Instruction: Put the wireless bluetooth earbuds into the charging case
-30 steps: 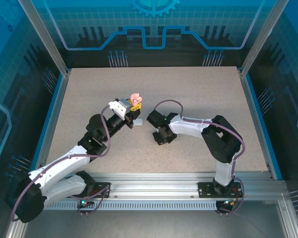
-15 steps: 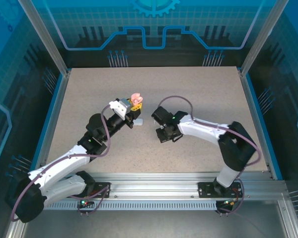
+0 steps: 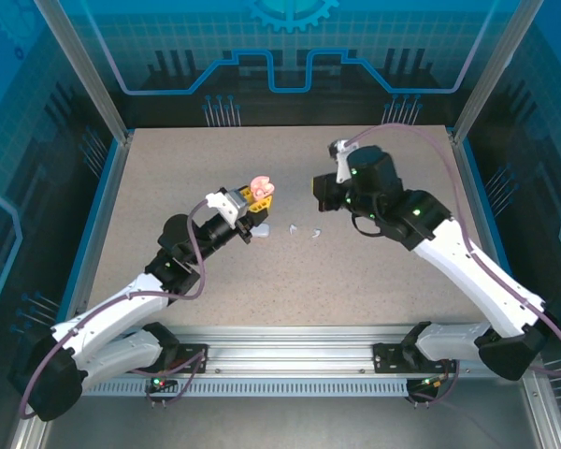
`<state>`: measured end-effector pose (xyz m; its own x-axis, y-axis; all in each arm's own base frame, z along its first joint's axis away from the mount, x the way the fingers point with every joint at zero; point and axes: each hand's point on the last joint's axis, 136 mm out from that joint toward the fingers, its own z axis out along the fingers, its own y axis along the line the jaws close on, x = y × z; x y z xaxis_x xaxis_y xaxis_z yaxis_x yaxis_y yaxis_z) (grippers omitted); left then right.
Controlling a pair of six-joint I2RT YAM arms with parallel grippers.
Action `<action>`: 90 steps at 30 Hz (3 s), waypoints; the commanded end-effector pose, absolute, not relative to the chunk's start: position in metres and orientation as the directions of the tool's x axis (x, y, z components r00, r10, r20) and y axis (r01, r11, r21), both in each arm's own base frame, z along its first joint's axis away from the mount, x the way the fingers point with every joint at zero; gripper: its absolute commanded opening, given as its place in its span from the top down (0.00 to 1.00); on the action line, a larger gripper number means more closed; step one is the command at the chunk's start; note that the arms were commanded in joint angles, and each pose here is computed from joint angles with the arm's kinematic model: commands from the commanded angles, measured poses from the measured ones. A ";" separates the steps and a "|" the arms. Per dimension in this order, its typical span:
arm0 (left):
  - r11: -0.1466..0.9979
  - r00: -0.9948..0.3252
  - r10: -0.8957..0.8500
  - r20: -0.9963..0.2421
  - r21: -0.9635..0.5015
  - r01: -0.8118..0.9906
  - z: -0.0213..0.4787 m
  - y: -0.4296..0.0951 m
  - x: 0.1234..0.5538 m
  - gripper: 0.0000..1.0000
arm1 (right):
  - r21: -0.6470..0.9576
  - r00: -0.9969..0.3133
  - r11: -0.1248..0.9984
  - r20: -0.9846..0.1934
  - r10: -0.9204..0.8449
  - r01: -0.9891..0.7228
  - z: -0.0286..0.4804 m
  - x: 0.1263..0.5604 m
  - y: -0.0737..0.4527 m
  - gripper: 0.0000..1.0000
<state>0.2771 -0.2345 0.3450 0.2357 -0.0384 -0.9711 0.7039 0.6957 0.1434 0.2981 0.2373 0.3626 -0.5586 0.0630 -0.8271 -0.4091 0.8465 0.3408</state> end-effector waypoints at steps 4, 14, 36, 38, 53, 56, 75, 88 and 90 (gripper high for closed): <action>0.645 0.377 -0.083 -0.923 0.238 0.726 0.392 -0.246 0.262 1.00 | 0.358 -0.383 0.723 -0.913 0.139 -0.591 0.441 0.290 0.261 0.92; 0.626 0.368 -0.076 -0.927 0.243 0.741 0.390 -0.259 0.265 1.00 | 0.331 -0.316 0.632 -0.938 0.142 -0.701 0.456 0.269 0.294 0.92; 0.634 0.363 -0.065 -0.930 0.242 0.734 0.388 -0.261 0.268 1.00 | 0.355 -0.386 0.647 -0.917 0.100 -0.675 0.410 0.258 0.307 0.93; 0.633 0.361 -0.068 -0.930 0.240 0.736 0.388 -0.262 0.267 1.00 | 0.356 -0.391 0.648 -0.915 0.096 -0.674 0.407 0.257 0.307 0.93; 0.640 0.365 -0.059 -0.929 0.245 0.728 0.388 -0.261 0.269 1.00 | 0.361 -0.422 0.663 -0.904 0.075 -0.656 0.392 0.255 0.305 0.93; 0.643 0.366 -0.061 -0.929 0.244 0.726 0.389 -0.260 0.269 1.00 | 0.359 -0.432 0.680 -0.899 0.070 -0.639 0.384 0.257 0.303 0.94; 0.638 0.347 -0.063 -0.936 0.230 0.735 0.384 -0.261 0.268 1.00 | 0.409 -0.456 0.741 -0.876 0.156 -0.532 0.392 0.275 0.293 0.67; 0.641 0.320 -0.053 -0.946 0.214 0.738 0.371 -0.262 0.270 1.00 | 0.410 -0.383 0.734 -0.898 0.218 -0.542 0.443 0.261 0.258 0.38; 0.638 0.312 -0.053 -0.948 0.208 0.741 0.368 -0.262 0.270 1.00 | 0.395 -0.402 0.763 -0.895 0.194 -0.512 0.441 0.269 0.250 0.38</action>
<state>0.2741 -0.2641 0.3552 0.2734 -0.0206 -0.9617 0.7520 0.6280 0.2003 0.2645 0.2701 0.4247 -0.4238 0.1920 -0.8852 -0.5419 0.7293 0.4177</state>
